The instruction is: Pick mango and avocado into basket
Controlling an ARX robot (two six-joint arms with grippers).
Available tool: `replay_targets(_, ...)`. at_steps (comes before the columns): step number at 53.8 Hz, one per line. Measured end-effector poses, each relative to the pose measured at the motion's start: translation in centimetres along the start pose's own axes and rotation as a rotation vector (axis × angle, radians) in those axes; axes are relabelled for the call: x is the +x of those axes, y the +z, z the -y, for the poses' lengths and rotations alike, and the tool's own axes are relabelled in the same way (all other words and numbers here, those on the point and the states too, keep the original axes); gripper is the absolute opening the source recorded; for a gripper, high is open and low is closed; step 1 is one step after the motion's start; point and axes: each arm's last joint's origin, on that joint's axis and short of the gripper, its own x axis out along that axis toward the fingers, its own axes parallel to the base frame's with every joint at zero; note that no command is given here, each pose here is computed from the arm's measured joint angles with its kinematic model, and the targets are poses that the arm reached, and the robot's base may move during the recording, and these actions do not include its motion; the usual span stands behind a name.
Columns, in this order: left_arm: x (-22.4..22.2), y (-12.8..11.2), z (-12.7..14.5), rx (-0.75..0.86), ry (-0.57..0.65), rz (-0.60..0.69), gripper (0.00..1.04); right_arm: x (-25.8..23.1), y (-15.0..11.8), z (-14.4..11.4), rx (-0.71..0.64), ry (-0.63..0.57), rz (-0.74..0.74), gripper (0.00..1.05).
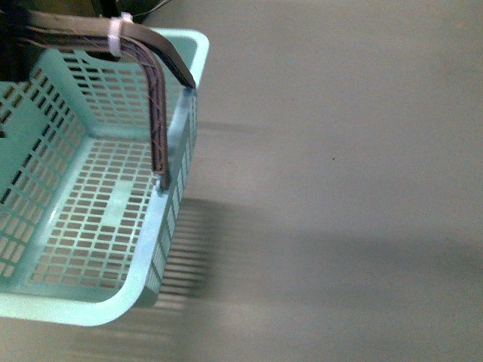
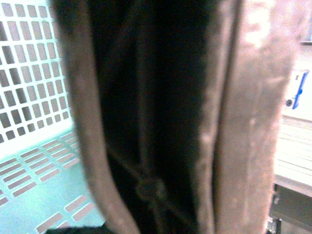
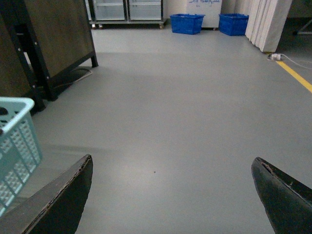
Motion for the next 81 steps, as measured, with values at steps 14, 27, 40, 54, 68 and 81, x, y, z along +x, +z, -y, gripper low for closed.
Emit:
replay_targets(14, -11.3, 1.2, 3.5, -0.040, -0.105, 0.061, 0.14, 0.0, 0.0, 0.0, 0.000, 0.000, 0.000, 0.96)
replay_targets(27, -17.3, 1.7, 4.5, -0.079, -0.177, 0.095, 0.14, 0.0, 0.0, 0.0, 0.000, 0.000, 0.000, 0.96)
replay_targets(40, -21.7, 1.9, 4.2, -0.091, -0.198, 0.123, 0.14, 0.0, 0.0, 0.0, 0.000, 0.000, 0.000, 0.96)
replay_targets(54, -22.4, 2.0, 4.3, -0.082, -0.218, 0.128, 0.14, 0.0, 0.0, 0.0, 0.000, 0.000, 0.000, 0.96)
replay_targets(68, -22.5, 2.0, 4.3, -0.083, -0.220, 0.129, 0.14, 0.0, 0.0, 0.0, 0.000, 0.000, 0.000, 0.96)
replay_targets(81, -22.4, 2.0, 4.2, -0.082, -0.215, 0.128, 0.14, 0.0, 0.0, 0.0, 0.000, 0.000, 0.000, 0.96)
